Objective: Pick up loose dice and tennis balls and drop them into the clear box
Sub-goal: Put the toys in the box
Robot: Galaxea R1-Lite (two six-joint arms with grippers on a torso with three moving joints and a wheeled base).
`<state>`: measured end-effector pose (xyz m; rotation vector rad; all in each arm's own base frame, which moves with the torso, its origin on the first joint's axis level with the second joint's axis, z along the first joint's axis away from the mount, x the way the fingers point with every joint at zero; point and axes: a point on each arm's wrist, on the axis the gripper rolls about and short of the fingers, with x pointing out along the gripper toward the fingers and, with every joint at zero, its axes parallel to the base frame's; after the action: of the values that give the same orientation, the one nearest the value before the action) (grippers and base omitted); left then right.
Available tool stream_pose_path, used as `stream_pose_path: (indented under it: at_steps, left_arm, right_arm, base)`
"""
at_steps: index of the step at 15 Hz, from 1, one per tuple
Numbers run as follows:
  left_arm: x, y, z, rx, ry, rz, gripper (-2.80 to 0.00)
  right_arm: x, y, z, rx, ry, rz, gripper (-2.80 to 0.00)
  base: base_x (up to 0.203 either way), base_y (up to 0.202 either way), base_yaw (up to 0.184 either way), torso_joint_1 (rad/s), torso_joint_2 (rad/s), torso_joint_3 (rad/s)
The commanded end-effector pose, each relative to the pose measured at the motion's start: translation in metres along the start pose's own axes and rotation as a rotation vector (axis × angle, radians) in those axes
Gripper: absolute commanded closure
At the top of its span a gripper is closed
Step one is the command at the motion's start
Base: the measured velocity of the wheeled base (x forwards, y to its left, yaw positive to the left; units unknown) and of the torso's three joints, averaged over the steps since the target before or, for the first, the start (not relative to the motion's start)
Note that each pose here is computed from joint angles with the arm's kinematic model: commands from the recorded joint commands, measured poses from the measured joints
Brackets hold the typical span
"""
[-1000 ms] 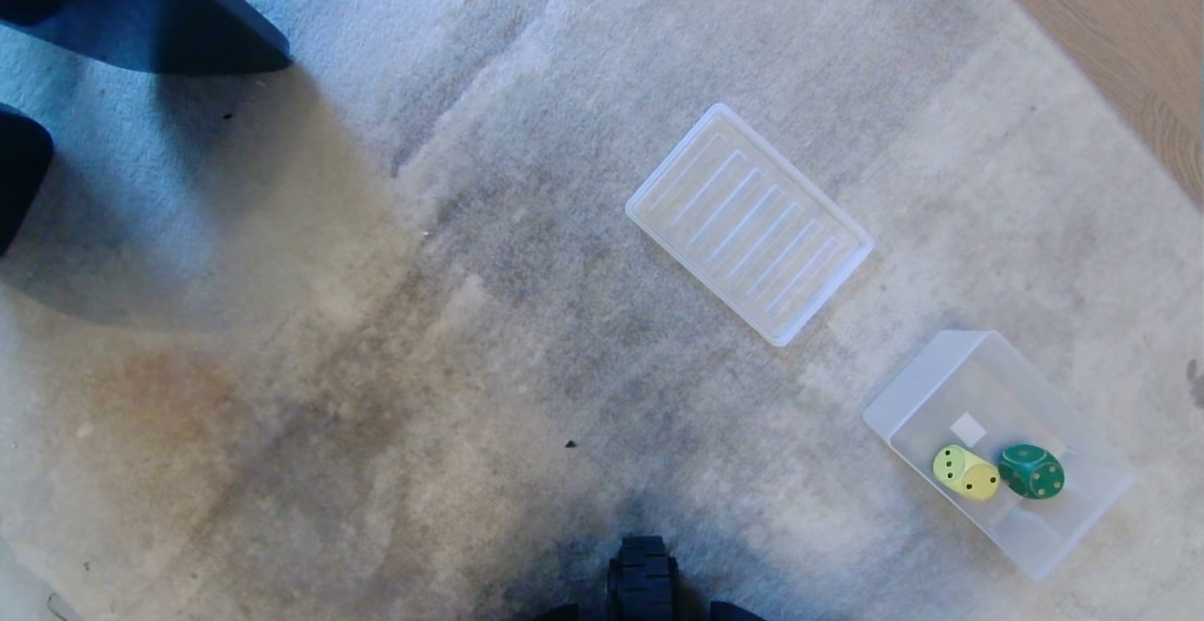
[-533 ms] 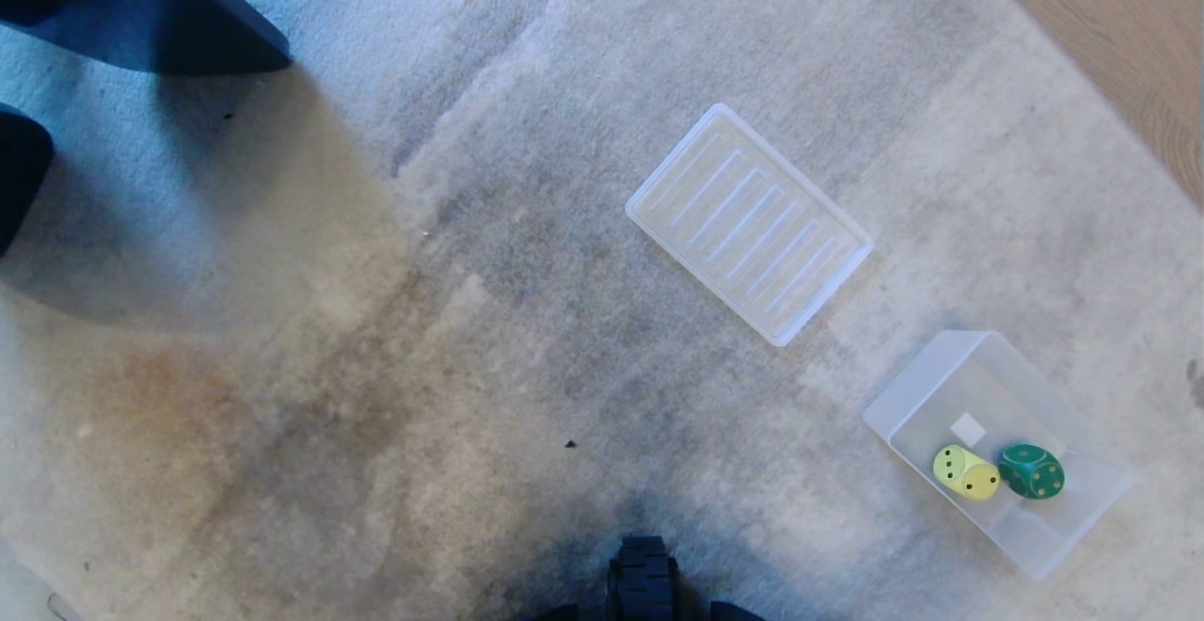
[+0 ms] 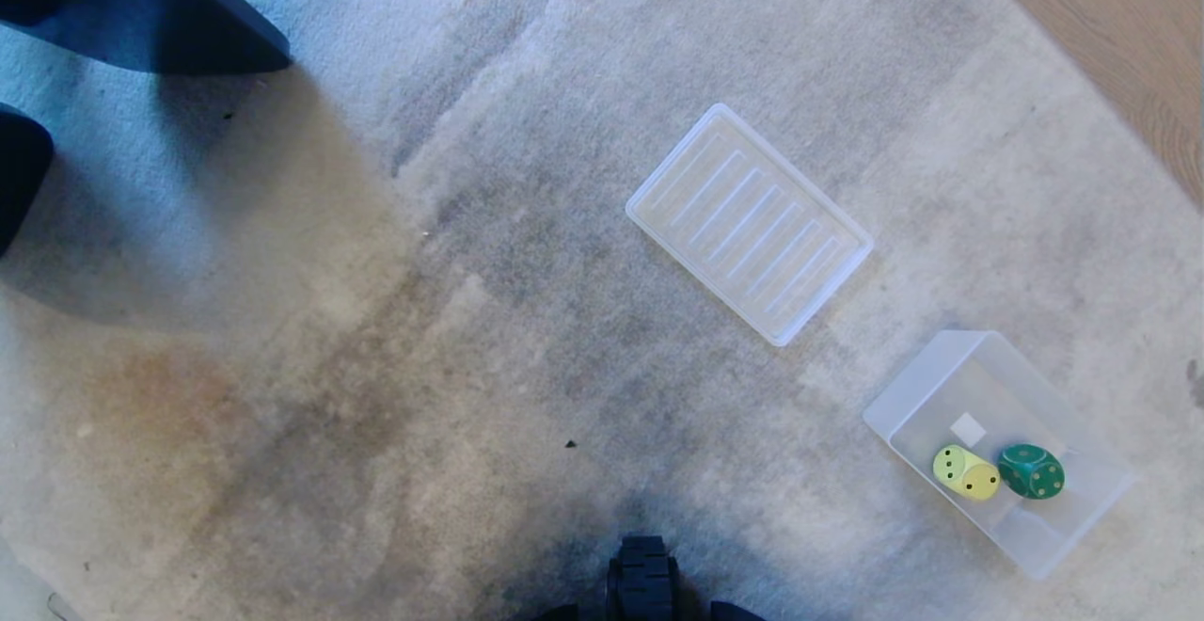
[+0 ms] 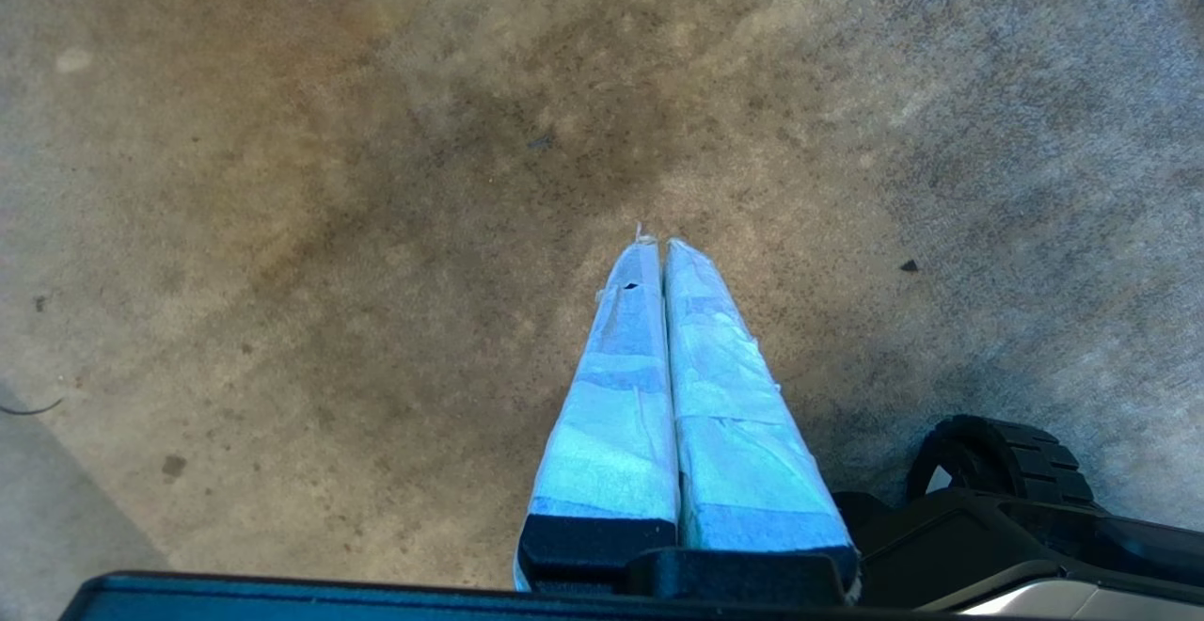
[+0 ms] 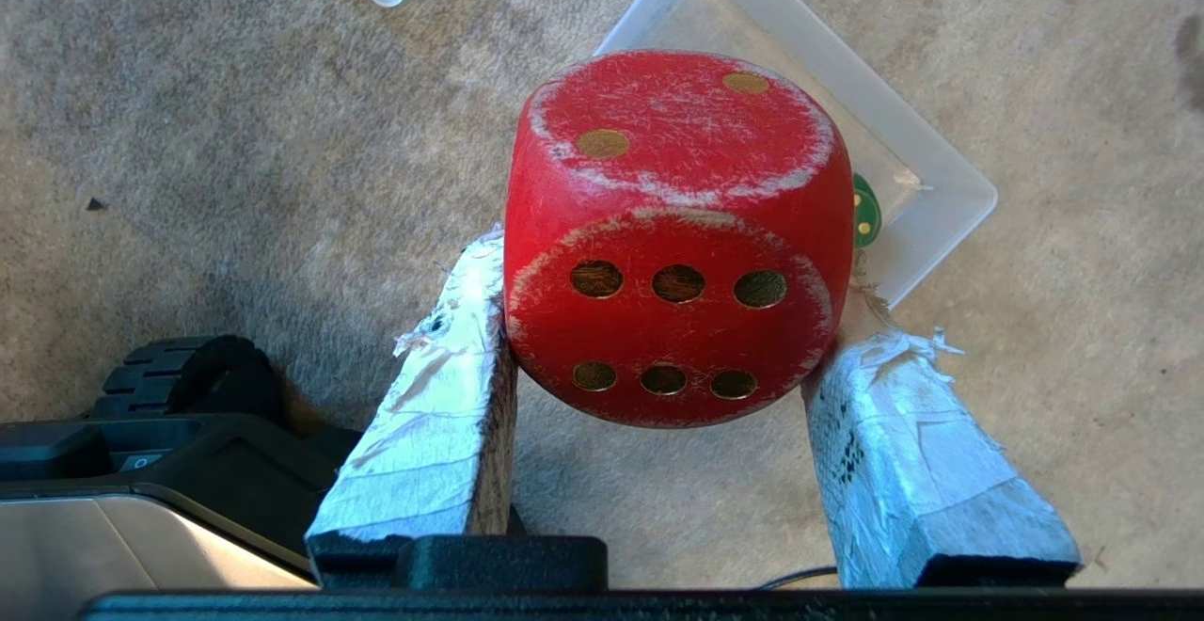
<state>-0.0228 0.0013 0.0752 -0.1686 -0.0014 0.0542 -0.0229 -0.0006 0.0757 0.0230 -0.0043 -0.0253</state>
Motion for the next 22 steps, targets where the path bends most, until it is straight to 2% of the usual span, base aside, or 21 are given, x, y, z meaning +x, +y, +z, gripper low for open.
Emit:
stream_pose_path:
  at_steps: [1,22]
  left_arm:
    - [0.0,0.0,0.0,-0.002,0.0,0.001,0.0]
    - [0.0,0.0,0.0,-0.002,0.0,0.001,0.0]
  right_arm:
    - [0.0001,0.0,-0.0004,0.0,0.001,0.001,0.0]
    - [0.0001,0.0,-0.0004,0.0,0.001,0.0,0.0]
  base:
    - [0.0,0.0,0.0,0.0,0.0,0.0]
    - [0.0,0.0,0.0,0.0,0.0,0.0]
